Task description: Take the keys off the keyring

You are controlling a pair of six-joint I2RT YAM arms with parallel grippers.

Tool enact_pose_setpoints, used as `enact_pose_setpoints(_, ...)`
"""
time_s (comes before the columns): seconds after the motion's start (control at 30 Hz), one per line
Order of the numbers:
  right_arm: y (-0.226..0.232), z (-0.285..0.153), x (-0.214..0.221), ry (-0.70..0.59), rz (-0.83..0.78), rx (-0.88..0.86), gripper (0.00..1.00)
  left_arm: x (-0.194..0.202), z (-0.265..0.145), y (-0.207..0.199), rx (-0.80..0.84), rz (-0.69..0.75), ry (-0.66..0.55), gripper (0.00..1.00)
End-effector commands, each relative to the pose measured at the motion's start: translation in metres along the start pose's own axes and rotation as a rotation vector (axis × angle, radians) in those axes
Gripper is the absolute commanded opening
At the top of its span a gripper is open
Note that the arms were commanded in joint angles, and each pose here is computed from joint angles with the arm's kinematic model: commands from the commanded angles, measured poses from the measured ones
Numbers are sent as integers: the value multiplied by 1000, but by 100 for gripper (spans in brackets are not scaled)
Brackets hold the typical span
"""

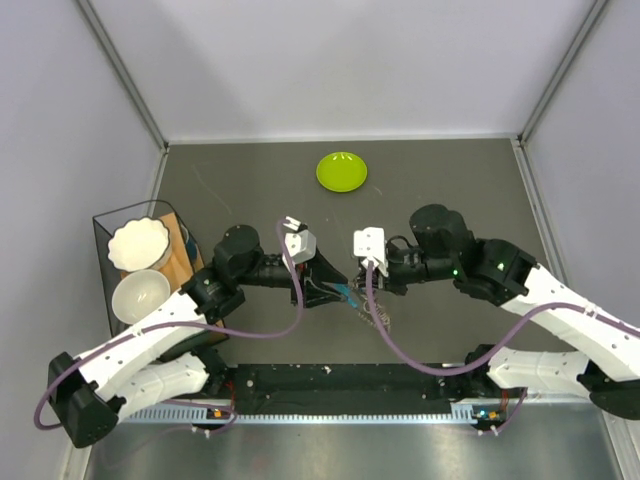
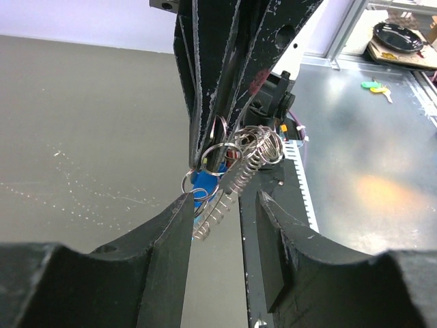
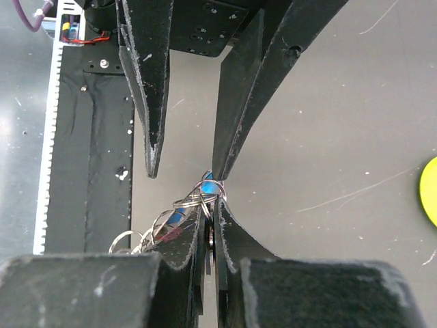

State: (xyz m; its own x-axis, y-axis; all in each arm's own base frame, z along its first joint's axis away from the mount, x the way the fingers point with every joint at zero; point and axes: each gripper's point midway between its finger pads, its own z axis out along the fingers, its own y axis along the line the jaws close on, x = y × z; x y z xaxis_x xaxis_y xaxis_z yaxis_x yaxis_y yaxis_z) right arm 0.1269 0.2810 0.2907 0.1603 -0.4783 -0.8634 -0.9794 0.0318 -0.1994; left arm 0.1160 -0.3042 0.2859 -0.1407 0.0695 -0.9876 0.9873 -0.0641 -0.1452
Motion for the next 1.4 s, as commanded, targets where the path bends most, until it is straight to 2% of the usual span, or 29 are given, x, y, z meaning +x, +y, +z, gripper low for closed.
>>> enact_pose_setpoints(0.0,8,-5,-15,-39,32,-47,0,-12,1,-2,-16,81,-62,47)
enact_pose_setpoints(0.17,24,-10,-23,-138,-82,-111,0,-10,3,-6,13,73,-46,48)
enact_pose_setpoints(0.4,15,-14,-21,-132,-212,-65,0,-10,7,-12,55,43,-39,48)
enact_pose_setpoints(0.6,-11,-26,-20,-29,-343,44,0,-4,5,4,-41,50,-39,47)
enact_pose_setpoints(0.8,-43,-32,-13,169,-517,183,0,-11,4,22,-141,58,-58,47)
enact_pose_setpoints(1.03,-59,-37,-18,269,-696,278,0,-29,1,36,-234,38,-113,46)
enact_pose_setpoints(1.17,-58,-38,-33,223,-778,303,0,-41,1,27,-191,33,-151,46)
enact_pose_setpoints(1.37,-56,-37,-55,115,-907,344,0,-52,7,16,-106,12,-144,46)
